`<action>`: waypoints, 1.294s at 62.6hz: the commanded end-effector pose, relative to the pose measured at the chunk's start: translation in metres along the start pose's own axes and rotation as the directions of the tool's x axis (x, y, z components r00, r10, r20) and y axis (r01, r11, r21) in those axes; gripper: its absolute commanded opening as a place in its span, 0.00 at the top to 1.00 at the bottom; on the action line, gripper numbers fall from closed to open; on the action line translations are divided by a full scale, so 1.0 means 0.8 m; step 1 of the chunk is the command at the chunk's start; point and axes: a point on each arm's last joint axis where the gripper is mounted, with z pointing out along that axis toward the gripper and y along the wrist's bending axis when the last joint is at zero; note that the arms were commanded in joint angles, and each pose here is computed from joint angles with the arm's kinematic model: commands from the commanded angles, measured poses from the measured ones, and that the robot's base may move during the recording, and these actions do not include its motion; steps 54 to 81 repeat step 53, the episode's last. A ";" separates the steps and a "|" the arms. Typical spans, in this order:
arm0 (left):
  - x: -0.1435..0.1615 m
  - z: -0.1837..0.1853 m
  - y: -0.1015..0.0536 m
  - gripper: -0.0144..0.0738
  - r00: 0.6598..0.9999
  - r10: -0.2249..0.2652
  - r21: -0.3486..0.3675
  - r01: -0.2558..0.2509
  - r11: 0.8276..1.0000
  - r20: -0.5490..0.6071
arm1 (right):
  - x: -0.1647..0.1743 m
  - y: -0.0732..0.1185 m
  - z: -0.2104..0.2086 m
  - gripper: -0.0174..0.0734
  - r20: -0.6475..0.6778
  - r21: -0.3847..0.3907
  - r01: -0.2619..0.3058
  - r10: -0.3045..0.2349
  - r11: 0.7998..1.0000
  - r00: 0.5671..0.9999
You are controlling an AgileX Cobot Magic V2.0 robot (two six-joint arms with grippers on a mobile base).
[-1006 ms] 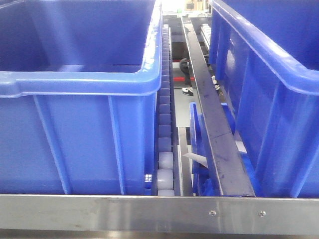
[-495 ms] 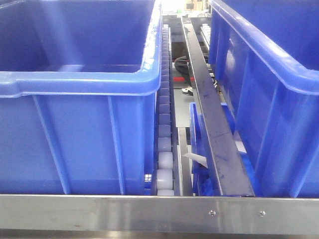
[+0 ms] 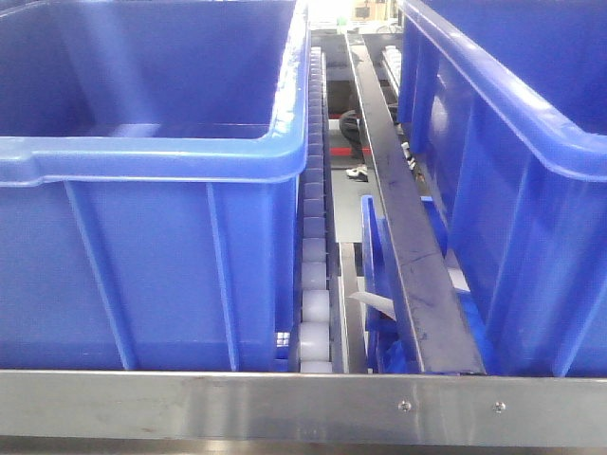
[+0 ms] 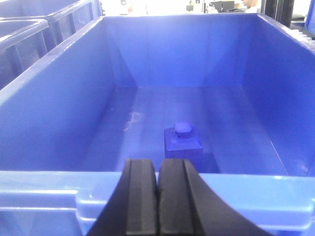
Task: Pick and sort blue part to right shelf
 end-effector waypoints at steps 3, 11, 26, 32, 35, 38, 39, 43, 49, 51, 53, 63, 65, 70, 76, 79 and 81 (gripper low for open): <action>0.000 -0.001 0.000 0.70 0.997 0.000 0.012 -0.001 1.000 0.076 | -0.017 0.001 -0.004 0.77 0.120 -0.006 0.009 -0.008 1.000 0.993; 0.000 -0.001 0.000 0.70 0.997 0.000 0.012 -0.001 1.000 0.076 | -0.017 0.001 -0.004 0.77 0.118 -0.005 0.009 -0.008 1.000 0.993; 0.000 -0.001 0.000 0.70 0.997 0.000 0.012 -0.001 1.000 0.076 | -0.017 0.001 -0.004 0.77 0.117 -0.005 0.009 -0.008 1.000 0.993; 0.000 -0.001 0.000 0.70 0.997 0.000 0.012 -0.001 1.000 0.076 | -0.017 0.001 -0.004 0.77 0.117 -0.005 0.009 -0.008 1.000 0.993; 0.000 -0.001 0.000 0.70 0.997 0.000 0.012 -0.001 1.000 0.076 | -0.017 0.001 -0.004 0.77 0.117 -0.005 0.009 -0.008 1.000 0.993; 0.000 -0.001 0.000 0.70 0.997 0.000 0.012 -0.001 1.000 0.076 | -0.017 0.001 -0.004 0.77 0.117 -0.005 0.009 -0.008 1.000 0.993; 0.000 -0.001 0.000 0.70 0.997 0.000 0.012 -0.001 1.000 0.076 | -0.017 0.001 -0.004 0.77 0.117 -0.005 0.009 -0.008 1.000 0.993; 0.000 -0.001 0.000 0.70 0.997 0.000 0.012 -0.001 1.000 0.076 | -0.017 0.001 -0.004 0.77 0.117 -0.005 0.009 -0.008 1.000 0.993; 0.000 -0.001 0.000 0.70 0.997 0.000 0.012 -0.001 1.000 0.076 | -0.017 0.001 -0.004 0.77 0.117 -0.005 0.009 -0.008 1.000 0.993; 0.000 -0.001 0.000 0.70 0.997 0.000 0.012 -0.001 1.000 0.076 | -0.017 0.001 -0.004 0.77 0.117 -0.005 0.009 -0.008 1.000 0.993; 0.000 -0.001 0.000 0.70 0.997 0.000 0.012 -0.001 1.000 0.076 | -0.017 0.001 -0.004 0.77 0.117 -0.005 0.009 -0.008 1.000 0.993; 0.000 -0.001 0.000 0.70 0.997 0.000 0.012 -0.001 1.000 0.076 | -0.017 0.001 -0.004 0.77 0.117 -0.005 0.009 -0.008 1.000 0.993; 0.000 -0.001 0.000 0.70 0.997 0.000 0.012 -0.001 1.000 0.076 | -0.017 0.001 -0.004 0.77 0.117 -0.005 0.009 -0.008 1.000 0.993; 0.000 -0.001 0.000 0.70 0.997 0.000 0.012 -0.001 1.000 0.076 | -0.017 0.001 -0.004 0.77 0.117 -0.005 0.009 -0.008 1.000 0.993; 0.000 -0.001 0.000 0.70 0.997 0.000 0.012 -0.001 1.000 0.076 | -0.017 0.001 -0.004 0.77 0.117 -0.005 0.009 -0.008 1.000 0.993; 0.000 -0.001 0.000 0.70 0.997 0.000 0.012 -0.001 1.000 0.076 | -0.017 0.001 -0.004 0.77 0.117 -0.005 0.009 -0.008 1.000 0.993; 0.000 -0.001 0.000 0.70 0.997 0.000 0.012 -0.001 1.000 0.076 | -0.017 0.001 -0.004 0.77 0.117 -0.005 0.009 -0.008 1.000 0.993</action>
